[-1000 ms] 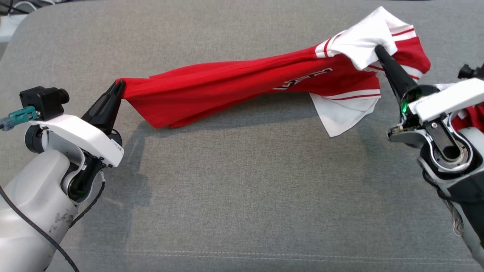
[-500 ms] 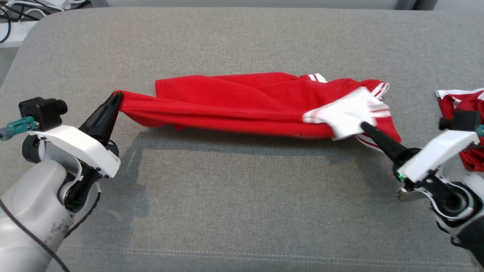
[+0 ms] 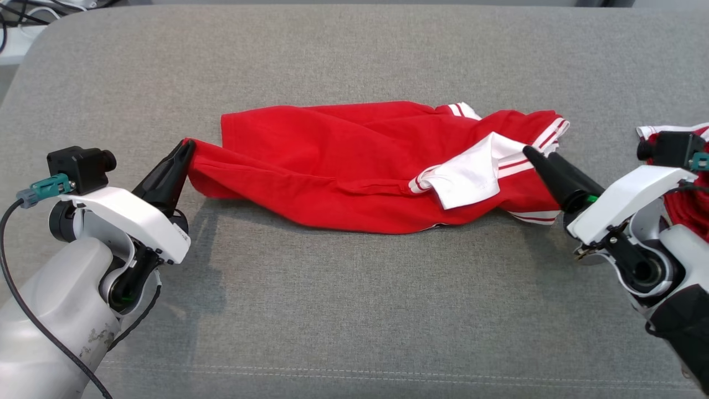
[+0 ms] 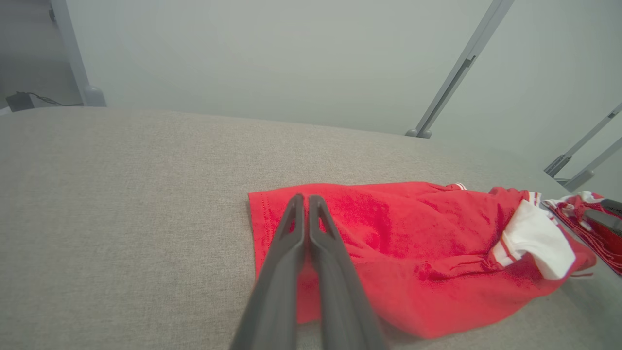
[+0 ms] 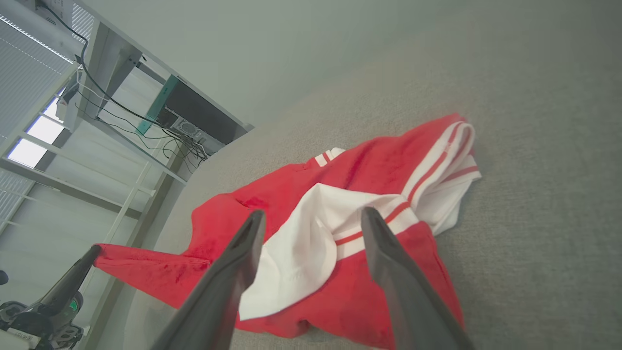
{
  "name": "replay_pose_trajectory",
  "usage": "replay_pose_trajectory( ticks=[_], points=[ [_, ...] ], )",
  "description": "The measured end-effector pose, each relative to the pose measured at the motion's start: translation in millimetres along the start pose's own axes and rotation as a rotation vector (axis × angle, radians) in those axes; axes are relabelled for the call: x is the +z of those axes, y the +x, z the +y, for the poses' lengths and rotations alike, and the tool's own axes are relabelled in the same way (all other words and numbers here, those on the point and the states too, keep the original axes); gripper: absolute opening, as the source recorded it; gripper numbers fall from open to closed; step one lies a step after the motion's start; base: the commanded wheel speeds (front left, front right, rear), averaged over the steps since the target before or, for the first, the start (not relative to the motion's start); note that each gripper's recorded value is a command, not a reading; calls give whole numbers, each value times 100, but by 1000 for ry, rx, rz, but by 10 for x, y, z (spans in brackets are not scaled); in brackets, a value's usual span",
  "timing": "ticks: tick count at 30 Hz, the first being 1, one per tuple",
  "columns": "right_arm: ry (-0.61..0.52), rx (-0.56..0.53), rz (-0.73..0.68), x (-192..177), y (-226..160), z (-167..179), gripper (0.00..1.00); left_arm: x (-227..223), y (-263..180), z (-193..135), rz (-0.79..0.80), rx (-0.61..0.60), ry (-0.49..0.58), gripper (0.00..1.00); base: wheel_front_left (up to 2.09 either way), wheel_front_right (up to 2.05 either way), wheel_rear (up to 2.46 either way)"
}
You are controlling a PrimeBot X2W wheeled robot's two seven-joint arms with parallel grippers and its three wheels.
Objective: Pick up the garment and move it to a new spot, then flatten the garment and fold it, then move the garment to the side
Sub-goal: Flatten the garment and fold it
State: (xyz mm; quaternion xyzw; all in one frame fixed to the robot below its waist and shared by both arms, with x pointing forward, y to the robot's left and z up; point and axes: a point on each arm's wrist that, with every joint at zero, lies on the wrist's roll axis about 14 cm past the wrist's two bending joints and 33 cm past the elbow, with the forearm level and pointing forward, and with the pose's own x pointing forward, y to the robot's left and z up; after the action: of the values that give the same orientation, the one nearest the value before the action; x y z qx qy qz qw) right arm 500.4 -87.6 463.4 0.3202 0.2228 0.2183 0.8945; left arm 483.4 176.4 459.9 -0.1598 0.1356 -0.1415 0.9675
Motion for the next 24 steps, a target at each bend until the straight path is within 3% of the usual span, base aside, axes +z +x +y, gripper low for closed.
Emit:
replay_pose_trajectory(
  ticks=[14, 22, 24],
  points=[
    [-1, -32, 101, -472, 194, -136, 100, -215, 64, 102, 48, 17, -21, 0, 0, 0, 0],
    [-2, -27, 62, -427, 345, -110, 100, -249, 44, 169, 52, 37, -32, 0, 0, 0, 0],
    [-6, -29, 65, -454, 377, -111, 93, -254, 41, 189, 52, 42, -35, 0, 0, 0, 0]
  ],
)
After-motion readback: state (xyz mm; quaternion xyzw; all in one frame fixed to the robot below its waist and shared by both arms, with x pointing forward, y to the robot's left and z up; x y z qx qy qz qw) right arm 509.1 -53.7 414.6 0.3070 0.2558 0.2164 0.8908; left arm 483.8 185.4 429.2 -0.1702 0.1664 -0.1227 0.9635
